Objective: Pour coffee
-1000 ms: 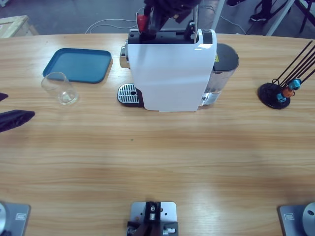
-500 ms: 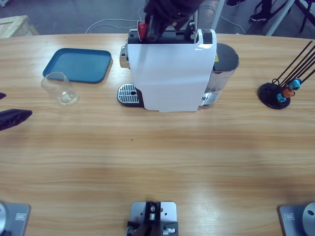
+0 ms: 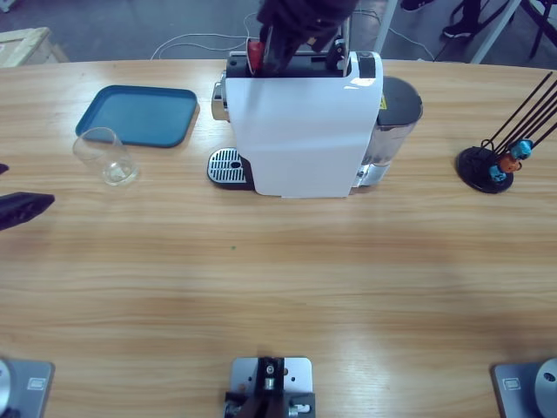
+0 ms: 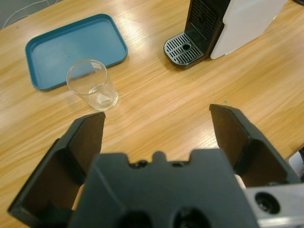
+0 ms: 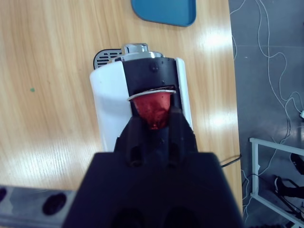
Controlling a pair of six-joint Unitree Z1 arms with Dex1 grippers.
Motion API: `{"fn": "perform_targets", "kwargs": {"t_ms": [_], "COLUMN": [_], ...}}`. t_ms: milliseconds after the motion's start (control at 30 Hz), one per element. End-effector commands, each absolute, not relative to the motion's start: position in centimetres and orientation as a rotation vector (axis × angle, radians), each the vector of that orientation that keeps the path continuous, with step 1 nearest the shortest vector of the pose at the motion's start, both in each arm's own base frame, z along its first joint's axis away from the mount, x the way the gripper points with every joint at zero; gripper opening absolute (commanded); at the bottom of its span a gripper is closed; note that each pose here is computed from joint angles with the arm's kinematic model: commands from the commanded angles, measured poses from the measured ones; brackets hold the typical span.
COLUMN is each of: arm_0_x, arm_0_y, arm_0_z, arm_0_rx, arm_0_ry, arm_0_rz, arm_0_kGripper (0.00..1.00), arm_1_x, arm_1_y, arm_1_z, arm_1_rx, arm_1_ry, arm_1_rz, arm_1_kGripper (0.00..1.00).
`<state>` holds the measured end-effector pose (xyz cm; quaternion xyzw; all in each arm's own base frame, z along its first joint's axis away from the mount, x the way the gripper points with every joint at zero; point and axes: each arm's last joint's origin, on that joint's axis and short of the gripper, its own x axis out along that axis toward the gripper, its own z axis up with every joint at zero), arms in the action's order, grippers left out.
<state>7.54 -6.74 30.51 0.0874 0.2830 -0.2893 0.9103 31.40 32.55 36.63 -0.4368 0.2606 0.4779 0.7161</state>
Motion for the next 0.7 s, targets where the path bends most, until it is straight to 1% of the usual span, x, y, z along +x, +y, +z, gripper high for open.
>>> {"fn": "perform_targets", "kwargs": {"t_ms": [33, 267, 300, 333, 367, 400, 467, 500, 700], "arm_0_x": [7.11, 7.1, 7.1, 7.1, 7.1, 7.09, 7.08, 7.08, 7.06], "arm_0_y": [-6.28, -6.28, -6.28, -6.28, -6.28, -6.27, -6.26, -6.26, -6.24], "arm_0_z": [29.52, 29.52, 29.52, 29.52, 29.52, 29.53, 29.54, 29.54, 29.53], "arm_0_rx": [0.194, 0.194, 0.194, 0.194, 0.194, 0.194, 0.193, 0.193, 0.193], "arm_0_ry": [0.587, 0.587, 0.587, 0.587, 0.587, 0.587, 0.586, 0.586, 0.585], "arm_0_rz": [-0.593, -0.593, -0.593, -0.593, -0.593, -0.593, -0.593, -0.593, -0.594], "arm_0_kGripper": [0.941, 0.941, 0.941, 0.941, 0.941, 0.939, 0.936, 0.936, 0.933], "arm_1_x": [33.13, 33.26, 33.33, 33.39, 33.47, 33.53, 33.65, 33.7, 33.85], "arm_1_y": [33.77, 34.11, 34.18, 34.24, 34.32, 34.39, 34.51, 34.56, 34.71], "arm_1_z": [32.32, 31.94, 31.92, 31.92, 31.96, 31.97, 32.01, 32.0, 32.63], "arm_1_rx": [-0.998, -1.005, -1.005, -1.005, -1.005, -1.006, -1.005, -1.005, -1.004], "arm_1_ry": [0.72, 0.74, 0.741, 0.749, 0.761, 0.769, 0.779, 0.782, 0.78], "arm_1_rz": [1.068, 1.077, 1.077, 1.077, 1.076, 1.078, 1.078, 1.079, 1.077], "arm_1_kGripper": [0.052, 0.064, 0.199, 0.466, 0.623, 0.7, 0.827, 0.861, 0.968]}}
